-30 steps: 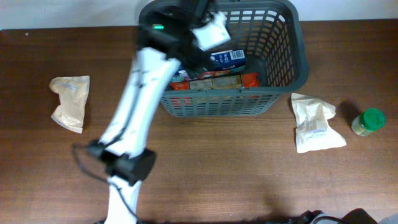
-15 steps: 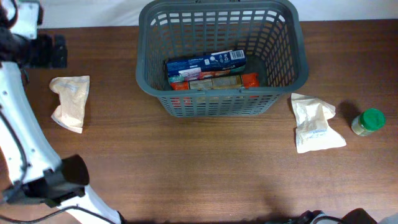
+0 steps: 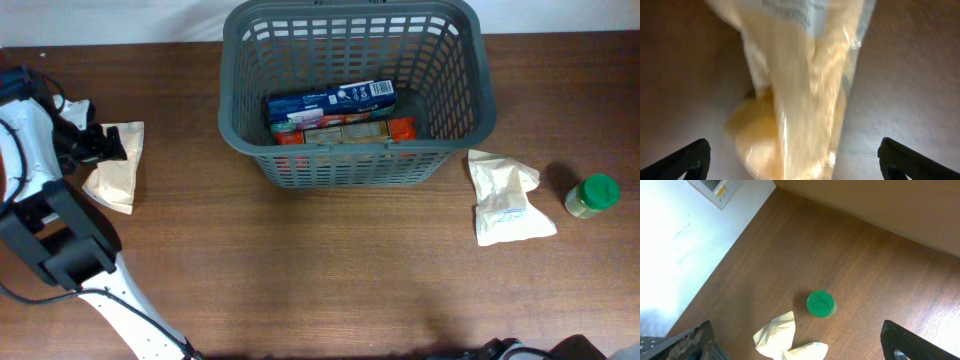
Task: Pack container
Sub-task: 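Grasp the left paper bag with the left gripper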
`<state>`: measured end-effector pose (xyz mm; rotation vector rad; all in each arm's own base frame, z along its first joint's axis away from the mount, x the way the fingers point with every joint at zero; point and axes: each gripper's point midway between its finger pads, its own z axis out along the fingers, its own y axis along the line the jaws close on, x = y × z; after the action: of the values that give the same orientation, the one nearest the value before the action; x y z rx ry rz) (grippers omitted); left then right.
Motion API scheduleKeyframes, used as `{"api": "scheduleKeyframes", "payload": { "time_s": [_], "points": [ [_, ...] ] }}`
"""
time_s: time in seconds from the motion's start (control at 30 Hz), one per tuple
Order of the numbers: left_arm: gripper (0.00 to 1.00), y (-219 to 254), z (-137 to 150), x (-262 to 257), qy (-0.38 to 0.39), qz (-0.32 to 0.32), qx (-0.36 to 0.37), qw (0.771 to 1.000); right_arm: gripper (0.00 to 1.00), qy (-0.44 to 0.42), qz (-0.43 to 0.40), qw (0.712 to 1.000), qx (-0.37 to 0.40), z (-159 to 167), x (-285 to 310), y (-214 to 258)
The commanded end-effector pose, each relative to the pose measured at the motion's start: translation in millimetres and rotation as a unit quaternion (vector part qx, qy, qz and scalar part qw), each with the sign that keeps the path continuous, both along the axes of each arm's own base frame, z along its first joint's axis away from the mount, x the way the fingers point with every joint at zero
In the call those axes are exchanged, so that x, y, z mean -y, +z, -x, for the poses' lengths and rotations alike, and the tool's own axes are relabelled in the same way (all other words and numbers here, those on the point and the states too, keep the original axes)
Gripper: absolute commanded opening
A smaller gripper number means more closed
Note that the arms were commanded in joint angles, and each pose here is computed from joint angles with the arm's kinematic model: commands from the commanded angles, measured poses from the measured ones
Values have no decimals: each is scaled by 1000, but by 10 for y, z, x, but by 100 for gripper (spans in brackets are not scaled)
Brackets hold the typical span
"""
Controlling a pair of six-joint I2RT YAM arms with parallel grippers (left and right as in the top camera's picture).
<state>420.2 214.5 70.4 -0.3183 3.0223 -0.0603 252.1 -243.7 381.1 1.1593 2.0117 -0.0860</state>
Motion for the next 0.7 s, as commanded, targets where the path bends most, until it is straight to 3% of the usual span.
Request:
{"api": "scheduleKeyframes", "payload": {
  "time_s": [0.0, 0.3, 0.4, 0.5, 0.57, 0.67],
  "points": [
    [98, -312, -77, -9, 6, 14, -7, 1000, 99, -7, 2, 1000, -1, 20, 26, 6],
    [89, -738, -108, 82, 3, 51, -23, 998, 99, -7, 2, 1000, -1, 20, 27, 7],
    [66, -775, -97, 130, 2, 65, -26, 998, 99, -7, 2, 1000, -1, 20, 26, 6],
    [22, -772, -89, 149, 1, 67, -28, 997, 99, -7, 2, 1000, -1, 20, 26, 6],
    [2, -769, -72, 177, 1, 71, -32, 997, 99, -7, 2, 1000, -1, 20, 26, 6],
    [2, -719, -62, 292, 1, 102, -32, 994, 99, -7, 2, 1000, -1, 20, 26, 6]
  ]
}}
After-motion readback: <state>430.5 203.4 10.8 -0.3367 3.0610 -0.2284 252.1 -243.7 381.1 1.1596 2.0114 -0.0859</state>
